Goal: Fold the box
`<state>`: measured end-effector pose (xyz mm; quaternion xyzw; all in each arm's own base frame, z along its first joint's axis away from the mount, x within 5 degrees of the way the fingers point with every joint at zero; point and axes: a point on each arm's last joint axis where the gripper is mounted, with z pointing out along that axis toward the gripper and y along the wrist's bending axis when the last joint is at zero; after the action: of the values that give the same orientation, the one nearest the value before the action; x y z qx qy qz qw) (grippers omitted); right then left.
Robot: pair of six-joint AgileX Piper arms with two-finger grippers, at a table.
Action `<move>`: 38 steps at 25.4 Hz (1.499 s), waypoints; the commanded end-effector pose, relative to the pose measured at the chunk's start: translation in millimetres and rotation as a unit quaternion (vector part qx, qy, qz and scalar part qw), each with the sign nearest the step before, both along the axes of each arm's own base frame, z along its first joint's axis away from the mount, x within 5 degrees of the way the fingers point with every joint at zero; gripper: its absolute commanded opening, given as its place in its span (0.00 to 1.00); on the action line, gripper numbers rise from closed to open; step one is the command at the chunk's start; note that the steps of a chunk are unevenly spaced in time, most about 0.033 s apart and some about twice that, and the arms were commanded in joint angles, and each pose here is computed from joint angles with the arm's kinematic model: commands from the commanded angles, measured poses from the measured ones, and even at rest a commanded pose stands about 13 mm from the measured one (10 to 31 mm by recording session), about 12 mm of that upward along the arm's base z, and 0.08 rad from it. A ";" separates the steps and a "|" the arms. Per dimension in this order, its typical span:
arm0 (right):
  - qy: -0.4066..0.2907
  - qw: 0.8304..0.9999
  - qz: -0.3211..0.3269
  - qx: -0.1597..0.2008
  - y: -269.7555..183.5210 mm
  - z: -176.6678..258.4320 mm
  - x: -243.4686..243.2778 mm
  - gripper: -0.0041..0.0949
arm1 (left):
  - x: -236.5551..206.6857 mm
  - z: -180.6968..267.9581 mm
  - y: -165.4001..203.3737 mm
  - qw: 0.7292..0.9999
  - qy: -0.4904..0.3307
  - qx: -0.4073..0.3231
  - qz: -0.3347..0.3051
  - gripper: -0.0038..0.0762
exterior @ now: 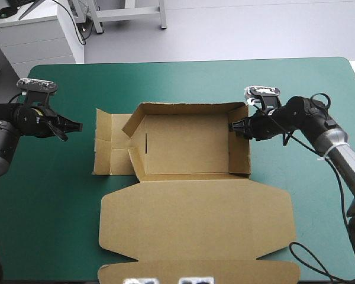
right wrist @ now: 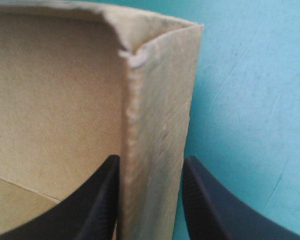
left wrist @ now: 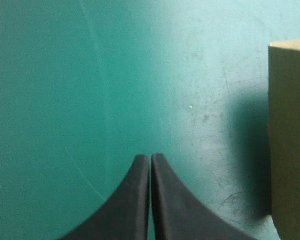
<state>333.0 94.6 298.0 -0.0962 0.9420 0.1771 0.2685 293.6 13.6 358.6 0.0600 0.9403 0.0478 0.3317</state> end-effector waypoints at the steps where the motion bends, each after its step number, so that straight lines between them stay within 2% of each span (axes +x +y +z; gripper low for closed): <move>1: -0.089 0.996 0.006 0.001 -1.3 39.8 2.2 0.43 | -4.2 21.4 0.2 0.998 -0.057 0.001 0.001 0.04; 10: -0.189 0.981 0.029 0.012 0.0 121.8 -0.9 0.43 | -5.3 20.4 0.2 0.999 -0.048 0.002 -0.001 0.04; 14: -0.192 0.981 0.028 0.019 -0.2 133.3 -3.6 0.43 | -5.7 19.9 0.2 0.999 -0.045 0.008 -0.007 0.04; 18: -0.131 0.991 0.033 0.001 -0.7 118.4 -3.1 0.43 | -6.0 19.6 0.0 0.999 -0.042 0.007 -0.007 0.04; 22: -0.061 0.997 0.032 -0.036 -2.2 90.3 8.9 0.43 | -6.0 19.6 -0.3 0.999 -0.043 0.004 -0.007 0.04; 25: -0.035 0.998 0.033 -0.032 1.9 70.6 23.4 0.43 | -6.1 19.5 -0.4 0.999 -0.042 0.003 -0.007 0.04; 29: 0.034 0.998 0.038 -0.048 6.7 22.7 48.6 0.43 | -7.3 18.4 -0.4 0.999 -0.033 0.003 -0.007 0.04; 32: 0.064 0.997 0.042 -0.021 13.6 2.8 57.7 0.43 | -8.3 17.4 -0.7 1.000 -0.025 0.001 -0.007 0.04; 34: 0.091 0.995 0.046 -0.011 16.5 -8.1 59.9 0.35 | -9.1 16.8 -0.8 1.000 -0.019 0.000 -0.006 0.04; 36: 0.115 0.991 0.058 -0.026 15.7 -17.1 59.5 0.05 | -9.4 16.5 -0.8 1.000 -0.017 0.000 -0.006 0.04; 38: 0.118 0.991 0.059 -0.028 15.4 -17.4 58.9 0.03 | -9.3 16.5 -0.9 1.000 -0.018 -0.001 -0.006 0.04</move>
<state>398.5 108.7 256.3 -0.1248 0.9708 0.1626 0.1244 289.4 13.2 355.3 0.0681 0.9491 0.0457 0.3040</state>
